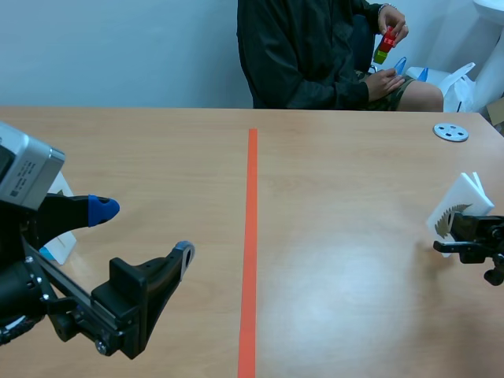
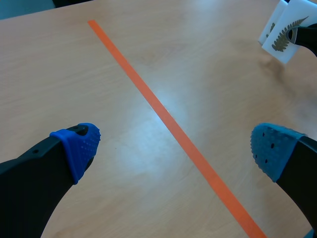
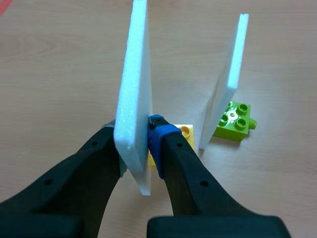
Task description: Sort the leaf by its shape. The table is split by an orange tape line. A compound leaf with several leaflets goes to the left side, a simple leaf with one blade goes to the right side. Return to the home posture when a red brick is placed on the table.
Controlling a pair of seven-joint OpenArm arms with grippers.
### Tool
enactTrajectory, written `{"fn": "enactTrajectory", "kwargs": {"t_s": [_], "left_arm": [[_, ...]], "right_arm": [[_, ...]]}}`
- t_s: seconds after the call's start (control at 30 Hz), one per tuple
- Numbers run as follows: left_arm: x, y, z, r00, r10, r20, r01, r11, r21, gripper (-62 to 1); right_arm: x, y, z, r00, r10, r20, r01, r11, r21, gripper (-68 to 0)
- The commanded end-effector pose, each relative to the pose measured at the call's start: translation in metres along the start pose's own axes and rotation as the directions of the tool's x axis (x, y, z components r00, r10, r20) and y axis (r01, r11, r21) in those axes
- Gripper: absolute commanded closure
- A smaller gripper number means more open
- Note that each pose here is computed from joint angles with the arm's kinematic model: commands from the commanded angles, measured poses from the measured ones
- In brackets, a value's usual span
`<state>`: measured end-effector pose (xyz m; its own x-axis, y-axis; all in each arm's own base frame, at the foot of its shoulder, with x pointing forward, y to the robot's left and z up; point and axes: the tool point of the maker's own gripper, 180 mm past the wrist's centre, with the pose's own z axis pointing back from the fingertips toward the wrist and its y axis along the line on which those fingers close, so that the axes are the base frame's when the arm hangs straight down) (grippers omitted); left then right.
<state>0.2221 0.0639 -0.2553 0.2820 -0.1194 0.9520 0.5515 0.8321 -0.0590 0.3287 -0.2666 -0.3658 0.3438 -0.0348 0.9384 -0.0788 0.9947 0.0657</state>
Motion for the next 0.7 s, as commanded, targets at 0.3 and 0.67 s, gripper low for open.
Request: {"fn": "enactTrajectory", "kwargs": {"t_s": [0.3,0.67], "left_arm": [[0.007,0.002,0.000,1.000,0.002,0.030,-0.002,1.000,0.006,-62.3],[0.007,0.002,0.000,1.000,0.001,0.030,-0.002,1.000,0.005,-62.3]], "right_arm": [[0.000,-0.015,0.000,1.000,-0.011,0.005,0.011,0.998,-0.054,-1.5],[-0.001,-0.015,0.001,1.000,-0.010,0.001,0.010,0.998,-0.057,-15.6]]}}
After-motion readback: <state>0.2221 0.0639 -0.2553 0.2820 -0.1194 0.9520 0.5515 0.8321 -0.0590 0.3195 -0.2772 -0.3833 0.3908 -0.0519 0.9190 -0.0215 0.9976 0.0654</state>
